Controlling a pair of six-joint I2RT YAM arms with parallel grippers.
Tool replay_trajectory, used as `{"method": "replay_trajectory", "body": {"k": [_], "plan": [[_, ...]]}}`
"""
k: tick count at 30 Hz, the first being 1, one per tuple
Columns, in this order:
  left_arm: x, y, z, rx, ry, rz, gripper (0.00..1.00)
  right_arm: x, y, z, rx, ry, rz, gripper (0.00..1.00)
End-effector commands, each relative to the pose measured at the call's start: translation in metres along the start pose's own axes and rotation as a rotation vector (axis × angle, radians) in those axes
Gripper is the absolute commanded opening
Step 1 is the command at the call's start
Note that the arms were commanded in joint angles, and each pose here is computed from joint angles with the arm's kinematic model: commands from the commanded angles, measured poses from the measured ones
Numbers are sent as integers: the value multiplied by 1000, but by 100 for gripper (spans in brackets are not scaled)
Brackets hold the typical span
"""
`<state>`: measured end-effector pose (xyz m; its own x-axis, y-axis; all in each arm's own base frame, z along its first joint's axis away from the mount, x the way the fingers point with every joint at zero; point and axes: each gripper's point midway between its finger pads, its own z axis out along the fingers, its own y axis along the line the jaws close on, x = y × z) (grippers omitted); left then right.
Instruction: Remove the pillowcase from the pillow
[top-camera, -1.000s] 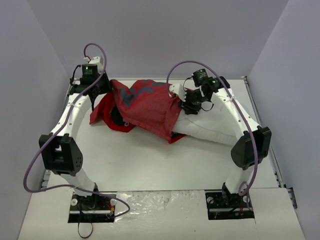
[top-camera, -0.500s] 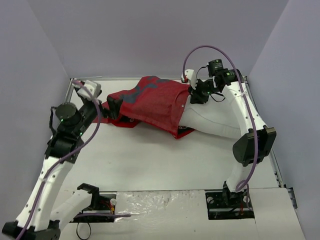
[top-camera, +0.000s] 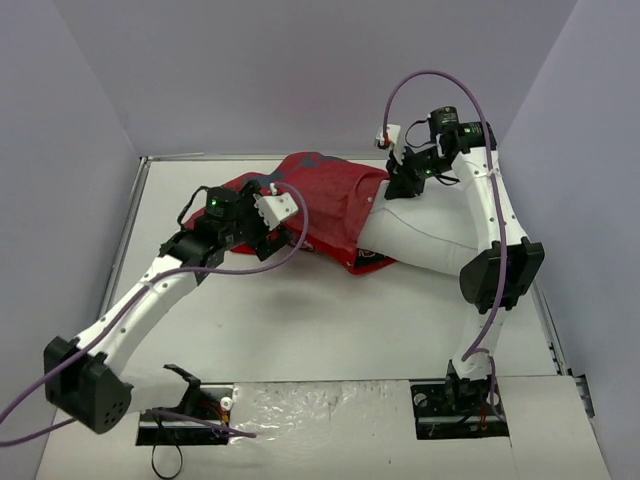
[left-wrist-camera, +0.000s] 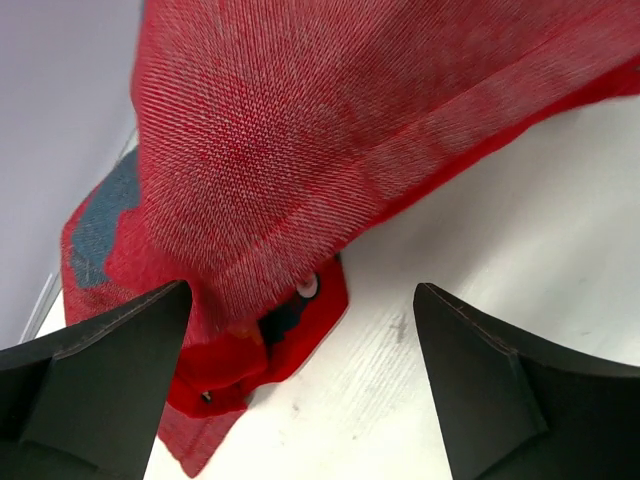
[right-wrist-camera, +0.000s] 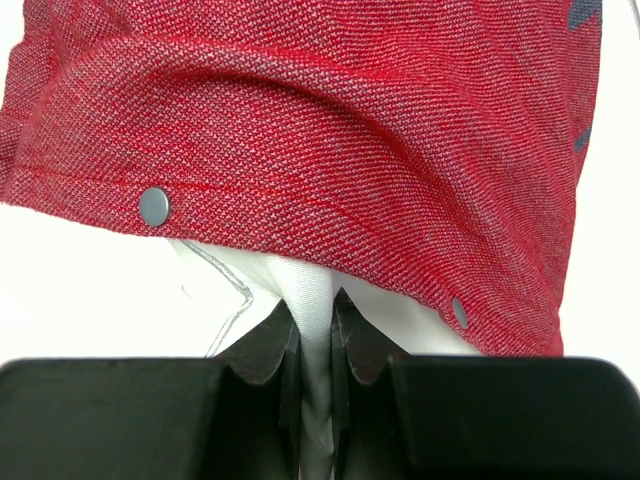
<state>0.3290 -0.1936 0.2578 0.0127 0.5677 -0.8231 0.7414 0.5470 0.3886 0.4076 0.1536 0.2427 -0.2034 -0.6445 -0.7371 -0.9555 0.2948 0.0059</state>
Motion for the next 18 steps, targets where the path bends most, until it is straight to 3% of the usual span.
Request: {"method": "replay_trajectory", "body": {"k": [1, 4, 5, 7, 8, 9, 13, 18], "plan": [[-17, 37, 8, -81, -8, 148, 93, -24, 16, -23, -16, -82, -30, 0], [-11, 56, 32, -101, 22, 130, 79, -18, 17, -27, -13, -78, -19, 0], [-8, 63, 37, -116, 34, 117, 55, -18, 17, -27, -12, -79, -15, 0], [-9, 72, 49, -126, 39, 84, 31, -17, 17, -31, -5, -82, -9, 0], [-12, 74, 51, -128, 28, 66, 10, -17, 16, -33, -1, -85, -4, 0], [-15, 77, 49, -139, 14, 51, 3, -17, 15, -35, 2, -88, 3, 0], [-53, 83, 20, -197, -127, -19, 2, -41, 22, -55, 16, -165, -13, 0], [-102, 79, -71, -316, -357, -123, 2, -108, 60, -106, 26, -371, -93, 0]]}}
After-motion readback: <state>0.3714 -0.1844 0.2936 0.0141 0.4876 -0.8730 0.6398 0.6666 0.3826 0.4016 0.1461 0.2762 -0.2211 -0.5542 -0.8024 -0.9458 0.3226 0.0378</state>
